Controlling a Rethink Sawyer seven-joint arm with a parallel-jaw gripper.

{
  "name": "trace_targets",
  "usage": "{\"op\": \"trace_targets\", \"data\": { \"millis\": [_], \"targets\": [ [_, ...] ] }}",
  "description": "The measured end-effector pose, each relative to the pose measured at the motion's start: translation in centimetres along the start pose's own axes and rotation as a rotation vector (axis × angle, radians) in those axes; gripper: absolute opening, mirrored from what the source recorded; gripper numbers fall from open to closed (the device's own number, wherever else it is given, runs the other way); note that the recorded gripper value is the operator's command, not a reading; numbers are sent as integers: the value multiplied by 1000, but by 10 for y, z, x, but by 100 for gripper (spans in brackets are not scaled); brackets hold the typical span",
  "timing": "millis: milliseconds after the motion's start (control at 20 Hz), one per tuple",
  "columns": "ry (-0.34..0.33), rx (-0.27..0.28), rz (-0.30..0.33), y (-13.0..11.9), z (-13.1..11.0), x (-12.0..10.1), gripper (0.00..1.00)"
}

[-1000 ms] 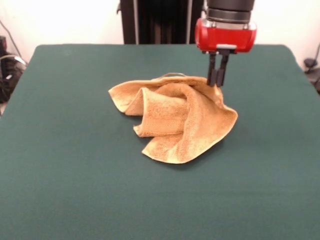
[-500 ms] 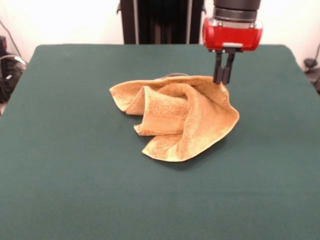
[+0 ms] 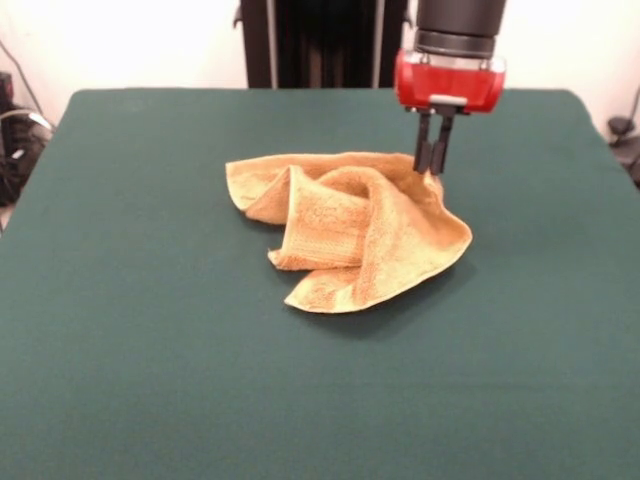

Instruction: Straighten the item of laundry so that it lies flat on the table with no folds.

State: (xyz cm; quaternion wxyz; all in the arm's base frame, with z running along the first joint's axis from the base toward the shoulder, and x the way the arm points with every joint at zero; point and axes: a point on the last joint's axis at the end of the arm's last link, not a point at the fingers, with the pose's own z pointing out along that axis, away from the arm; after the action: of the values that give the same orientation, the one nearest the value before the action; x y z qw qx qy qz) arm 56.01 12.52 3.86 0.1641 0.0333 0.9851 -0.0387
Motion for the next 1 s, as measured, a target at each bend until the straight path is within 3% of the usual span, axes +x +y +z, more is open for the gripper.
{"op": "trace_targets", "data": {
  "millis": [500,1000],
  "targets": [
    [32,8,85,3,-1,18,0],
    [52,9,120,9,-3,27,0]
  ]
}}
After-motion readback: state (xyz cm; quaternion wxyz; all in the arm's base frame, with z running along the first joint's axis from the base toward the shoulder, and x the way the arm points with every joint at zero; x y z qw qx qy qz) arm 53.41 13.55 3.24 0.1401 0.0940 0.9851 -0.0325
